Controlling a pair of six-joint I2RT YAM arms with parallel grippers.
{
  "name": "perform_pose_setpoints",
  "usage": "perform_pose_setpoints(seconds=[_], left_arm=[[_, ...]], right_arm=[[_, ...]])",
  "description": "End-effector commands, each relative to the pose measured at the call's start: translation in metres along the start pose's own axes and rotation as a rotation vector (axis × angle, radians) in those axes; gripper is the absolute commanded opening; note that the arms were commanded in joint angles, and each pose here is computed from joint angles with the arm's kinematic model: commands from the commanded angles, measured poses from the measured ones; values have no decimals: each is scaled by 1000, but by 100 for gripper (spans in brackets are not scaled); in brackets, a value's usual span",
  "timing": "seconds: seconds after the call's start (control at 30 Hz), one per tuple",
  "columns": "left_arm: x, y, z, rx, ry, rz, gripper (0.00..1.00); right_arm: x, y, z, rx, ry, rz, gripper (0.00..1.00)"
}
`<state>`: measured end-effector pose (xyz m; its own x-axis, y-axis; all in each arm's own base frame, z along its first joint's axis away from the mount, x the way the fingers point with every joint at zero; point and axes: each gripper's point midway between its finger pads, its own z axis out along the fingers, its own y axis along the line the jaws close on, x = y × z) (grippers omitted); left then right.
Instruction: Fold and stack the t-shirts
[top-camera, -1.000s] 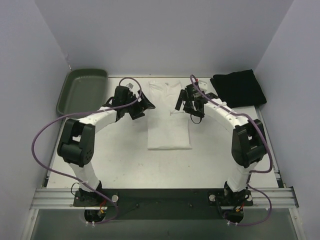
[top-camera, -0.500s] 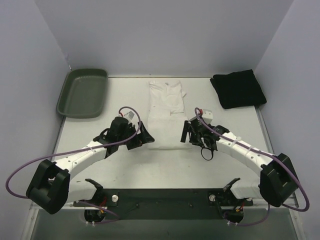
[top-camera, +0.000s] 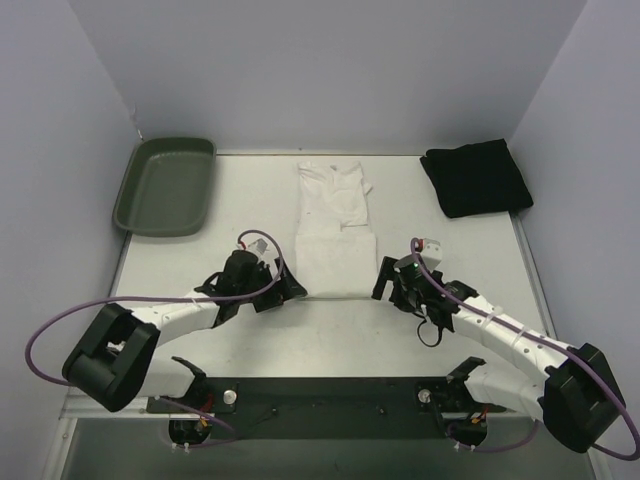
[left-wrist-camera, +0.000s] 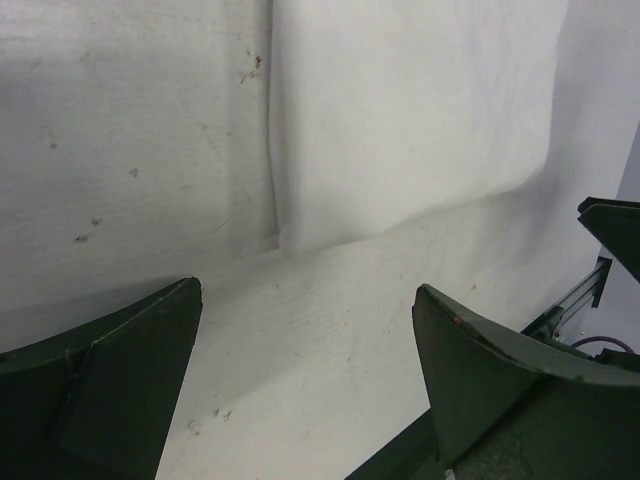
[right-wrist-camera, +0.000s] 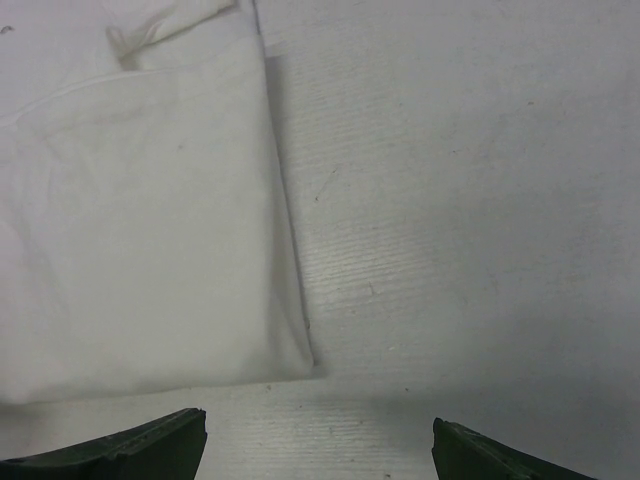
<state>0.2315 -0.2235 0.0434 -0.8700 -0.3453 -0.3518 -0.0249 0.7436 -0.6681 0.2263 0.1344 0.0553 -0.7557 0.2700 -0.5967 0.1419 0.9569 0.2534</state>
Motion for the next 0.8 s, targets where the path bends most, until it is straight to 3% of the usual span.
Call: perform_pose_setpoints(seconds=[0.0, 0.2, 0.33, 0.6, 0.67, 0.7, 0.77], left_arm=[[-6, -2, 16, 43, -35, -10, 97], [-2, -1, 34, 64, -12, -63, 97], [4, 8, 42, 42, 11, -77, 86], [13, 15, 53, 37, 53, -94, 39], [12, 13, 55, 42, 57, -90, 32], [13, 15, 56, 36, 62, -93, 5], [14, 16, 57, 34, 66, -94, 0]], right_arm=[[-6, 2, 1, -22, -35, 44, 96], [-3, -4, 3, -13, -32, 53, 96], [-2, -7, 3, -7, -29, 59, 96], [4, -7, 11, 0, -2, 62, 95], [5, -6, 12, -2, 2, 61, 95], [5, -6, 13, 0, 3, 61, 95], [6, -6, 15, 1, 6, 60, 95]])
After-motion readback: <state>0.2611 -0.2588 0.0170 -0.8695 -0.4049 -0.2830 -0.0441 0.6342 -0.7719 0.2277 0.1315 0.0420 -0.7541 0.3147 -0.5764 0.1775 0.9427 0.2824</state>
